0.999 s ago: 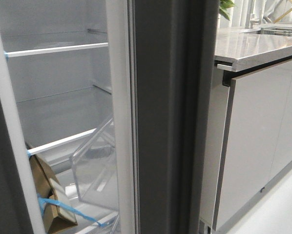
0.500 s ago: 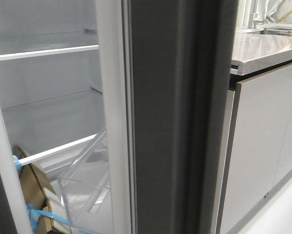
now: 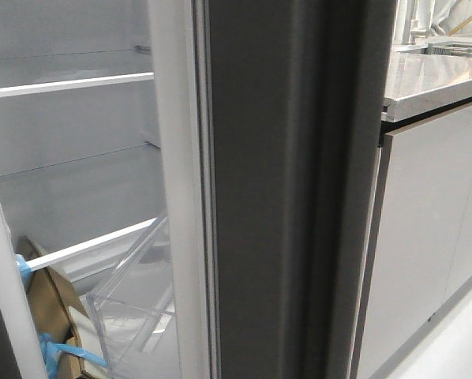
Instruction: Close fridge door
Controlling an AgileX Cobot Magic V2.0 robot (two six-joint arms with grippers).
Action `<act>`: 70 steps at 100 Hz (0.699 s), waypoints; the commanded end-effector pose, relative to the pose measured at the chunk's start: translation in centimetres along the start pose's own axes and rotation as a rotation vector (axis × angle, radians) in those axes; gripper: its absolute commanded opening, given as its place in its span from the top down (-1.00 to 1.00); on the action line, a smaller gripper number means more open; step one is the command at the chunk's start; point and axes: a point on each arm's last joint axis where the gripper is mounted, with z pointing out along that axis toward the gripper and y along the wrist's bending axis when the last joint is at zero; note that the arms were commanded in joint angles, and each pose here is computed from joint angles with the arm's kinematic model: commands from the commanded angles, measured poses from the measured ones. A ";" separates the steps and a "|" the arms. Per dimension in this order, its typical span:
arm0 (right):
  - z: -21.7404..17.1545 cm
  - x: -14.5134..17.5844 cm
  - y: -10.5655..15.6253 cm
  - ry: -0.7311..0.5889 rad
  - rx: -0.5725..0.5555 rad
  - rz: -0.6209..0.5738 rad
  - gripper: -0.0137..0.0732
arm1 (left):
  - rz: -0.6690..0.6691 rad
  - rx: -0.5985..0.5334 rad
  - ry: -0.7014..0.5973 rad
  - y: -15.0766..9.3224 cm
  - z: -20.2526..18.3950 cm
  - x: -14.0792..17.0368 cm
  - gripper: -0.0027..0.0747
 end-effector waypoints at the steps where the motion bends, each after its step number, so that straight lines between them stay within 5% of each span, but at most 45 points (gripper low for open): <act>1: -0.1 -0.4 0.0 -0.082 0.003 -0.005 0.86 | -0.005 0.006 -0.030 0.0 0.2 0.4 0.99; 70: -0.1 0.1 0.0 -0.030 0.006 -0.015 0.86 | -0.005 0.006 -0.030 0.0 0.2 0.4 0.99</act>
